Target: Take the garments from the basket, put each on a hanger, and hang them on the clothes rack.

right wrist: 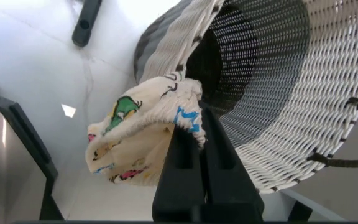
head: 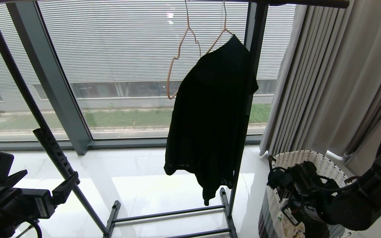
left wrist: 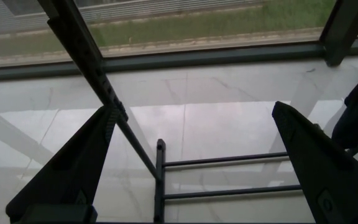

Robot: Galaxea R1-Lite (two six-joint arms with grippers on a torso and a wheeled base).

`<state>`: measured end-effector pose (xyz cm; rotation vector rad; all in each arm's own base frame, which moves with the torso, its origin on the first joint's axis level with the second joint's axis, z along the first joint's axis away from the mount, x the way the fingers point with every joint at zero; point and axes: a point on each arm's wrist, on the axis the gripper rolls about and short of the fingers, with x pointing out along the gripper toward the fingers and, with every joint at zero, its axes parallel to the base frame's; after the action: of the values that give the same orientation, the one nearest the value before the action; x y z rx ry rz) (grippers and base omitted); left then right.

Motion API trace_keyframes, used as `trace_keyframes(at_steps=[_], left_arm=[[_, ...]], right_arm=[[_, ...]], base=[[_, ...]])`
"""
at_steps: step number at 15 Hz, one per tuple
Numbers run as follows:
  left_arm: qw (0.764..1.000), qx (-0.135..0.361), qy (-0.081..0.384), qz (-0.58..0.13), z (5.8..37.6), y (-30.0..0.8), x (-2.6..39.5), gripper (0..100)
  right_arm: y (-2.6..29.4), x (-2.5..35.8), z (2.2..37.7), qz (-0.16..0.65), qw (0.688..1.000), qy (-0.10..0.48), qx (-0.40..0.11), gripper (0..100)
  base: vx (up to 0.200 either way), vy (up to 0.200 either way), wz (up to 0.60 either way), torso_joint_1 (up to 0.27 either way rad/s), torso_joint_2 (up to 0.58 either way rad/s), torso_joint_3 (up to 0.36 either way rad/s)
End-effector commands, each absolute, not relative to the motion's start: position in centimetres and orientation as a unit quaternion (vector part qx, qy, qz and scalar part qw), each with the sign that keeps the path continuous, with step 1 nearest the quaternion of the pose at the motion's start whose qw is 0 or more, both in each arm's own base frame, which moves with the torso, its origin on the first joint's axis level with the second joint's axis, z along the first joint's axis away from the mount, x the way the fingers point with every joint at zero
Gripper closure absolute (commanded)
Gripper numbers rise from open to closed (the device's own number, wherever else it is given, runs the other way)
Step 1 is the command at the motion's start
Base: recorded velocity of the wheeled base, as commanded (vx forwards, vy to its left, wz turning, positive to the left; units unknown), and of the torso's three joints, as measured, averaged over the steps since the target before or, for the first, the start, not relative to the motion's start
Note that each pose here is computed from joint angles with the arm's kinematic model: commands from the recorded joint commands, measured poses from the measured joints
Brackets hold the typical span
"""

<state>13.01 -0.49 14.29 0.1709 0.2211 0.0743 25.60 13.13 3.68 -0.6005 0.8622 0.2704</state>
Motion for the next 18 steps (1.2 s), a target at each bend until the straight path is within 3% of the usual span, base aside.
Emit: trace_keyframes(at_steps=[1,5,11,15,18], left_arm=[[0.989,0.090,0.109,0.037,14.3,-0.5,12.9,0],[0.990,0.090,0.105,0.036,14.4,-0.5,12.8,0],[0.993,0.084,0.087,0.013,14.8,-1.0,12.5,0],[0.981,0.086,0.059,-0.165,15.4,-4.3,11.6,0],[0.961,0.063,0.085,-0.255,15.3,-7.5,12.4,0]], right_arm=[[14.0,27.0,12.4,0.142,0.898,0.333,-0.250,100],[15.9,26.9,19.0,0.163,0.913,0.286,-0.243,100],[18.5,26.2,23.5,0.230,0.920,0.230,-0.221,100],[20.4,24.0,24.6,0.278,0.914,0.210,-0.208,100],[21.2,22.4,25.5,0.297,0.915,0.199,-0.186,100]], base=[[-0.200,0.000,0.00,0.022,0.01,-0.002],[-0.200,0.000,0.00,-0.002,0.00,0.001],[-0.167,0.000,0.00,0.001,0.00,0.000],[0.000,0.000,0.00,0.000,0.00,0.000],[0.000,0.000,0.00,0.000,0.00,0.000]])
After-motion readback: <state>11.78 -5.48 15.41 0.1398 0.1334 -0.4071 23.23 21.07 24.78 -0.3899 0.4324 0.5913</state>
